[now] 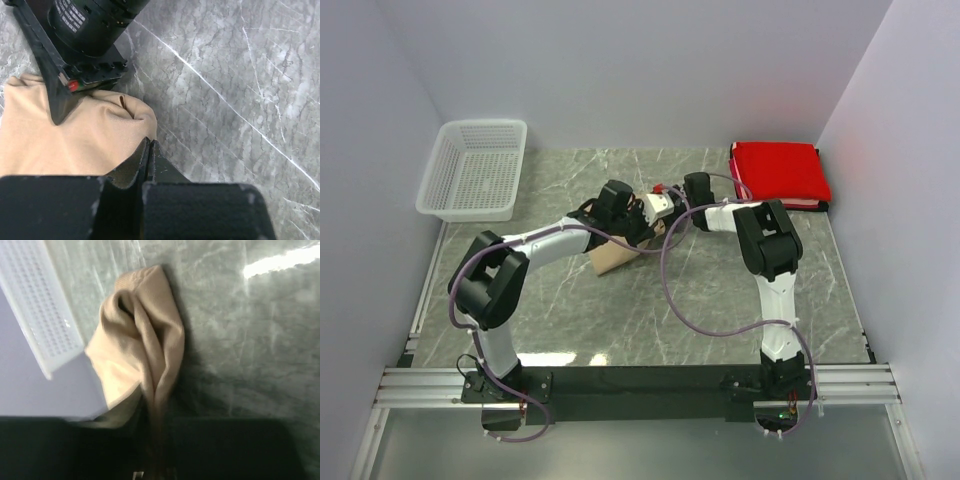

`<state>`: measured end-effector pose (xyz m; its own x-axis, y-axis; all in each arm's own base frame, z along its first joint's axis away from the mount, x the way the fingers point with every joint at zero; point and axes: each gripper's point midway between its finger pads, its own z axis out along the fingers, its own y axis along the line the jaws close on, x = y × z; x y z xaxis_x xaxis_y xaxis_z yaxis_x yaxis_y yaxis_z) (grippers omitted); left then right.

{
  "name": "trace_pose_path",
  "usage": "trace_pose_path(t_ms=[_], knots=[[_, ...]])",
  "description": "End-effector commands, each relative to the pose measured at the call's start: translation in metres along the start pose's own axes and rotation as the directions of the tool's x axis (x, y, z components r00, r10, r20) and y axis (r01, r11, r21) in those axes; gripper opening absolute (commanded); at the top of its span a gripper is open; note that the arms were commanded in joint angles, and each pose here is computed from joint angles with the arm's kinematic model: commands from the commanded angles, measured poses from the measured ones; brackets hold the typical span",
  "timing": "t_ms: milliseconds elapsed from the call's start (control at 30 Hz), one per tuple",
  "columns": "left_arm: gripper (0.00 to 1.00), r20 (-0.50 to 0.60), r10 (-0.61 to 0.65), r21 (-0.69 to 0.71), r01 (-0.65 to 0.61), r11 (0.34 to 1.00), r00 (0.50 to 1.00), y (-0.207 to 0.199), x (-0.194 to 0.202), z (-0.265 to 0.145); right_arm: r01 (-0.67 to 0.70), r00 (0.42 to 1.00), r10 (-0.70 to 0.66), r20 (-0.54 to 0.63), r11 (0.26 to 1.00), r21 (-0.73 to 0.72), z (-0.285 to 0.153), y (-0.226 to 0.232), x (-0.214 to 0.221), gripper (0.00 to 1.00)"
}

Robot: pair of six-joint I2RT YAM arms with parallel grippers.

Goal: Fold and stack the t-shirts
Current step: Neatly place the folded tshirt to the corner

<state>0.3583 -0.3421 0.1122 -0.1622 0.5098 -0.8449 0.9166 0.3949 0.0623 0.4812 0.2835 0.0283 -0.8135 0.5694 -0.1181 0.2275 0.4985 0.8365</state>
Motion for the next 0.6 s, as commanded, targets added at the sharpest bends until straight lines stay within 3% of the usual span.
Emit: trace_pose_path(t_ms=[0, 33, 100, 233, 333, 433, 567], knots=[[0.01, 0.070, 0.006, 0.008, -0.006, 1.000, 0.998, 0.006, -0.027, 0.001, 0.063, 0.998, -0.064, 0.014, 0.997, 0.045, 0.009, -0.005, -0.003, 0.09], [0.01, 0.072, 0.006, 0.010, -0.007, 1.000, 0.997, 0.006, -0.028, 0.000, 0.082, 0.996, -0.083, 0.012, 0.995, 0.053, 0.008, -0.005, -0.003, 0.01], [0.01, 0.079, 0.003, 0.006, -0.004, 1.000, 0.997, 0.006, -0.032, -0.001, 0.155, 0.988, -0.156, 0.018, 0.986, 0.068, 0.003, 0.003, -0.011, 0.00], [0.34, 0.069, -0.037, -0.007, 0.038, 0.999, 0.997, 0.009, -0.039, -0.010, 0.360, 0.930, -0.367, 0.030, 0.923, 0.135, -0.017, 0.025, -0.033, 0.00], [0.52, 0.069, -0.090, -0.038, 0.093, 0.995, 0.994, 0.021, -0.046, -0.025, 0.491, 0.858, -0.513, 0.034, 0.837, 0.242, -0.038, 0.028, -0.057, 0.00], [0.64, 0.075, -0.142, -0.066, 0.147, 0.987, 0.987, 0.038, -0.050, -0.040, 0.570, 0.789, -0.613, 0.036, 0.753, 0.329, -0.061, 0.027, -0.081, 0.00], [0.67, 0.050, -0.204, -0.122, 0.209, 0.970, 0.978, 0.061, -0.039, -0.060, 0.655, 0.690, -0.724, 0.003, 0.626, 0.423, -0.090, 0.025, -0.110, 0.00]])
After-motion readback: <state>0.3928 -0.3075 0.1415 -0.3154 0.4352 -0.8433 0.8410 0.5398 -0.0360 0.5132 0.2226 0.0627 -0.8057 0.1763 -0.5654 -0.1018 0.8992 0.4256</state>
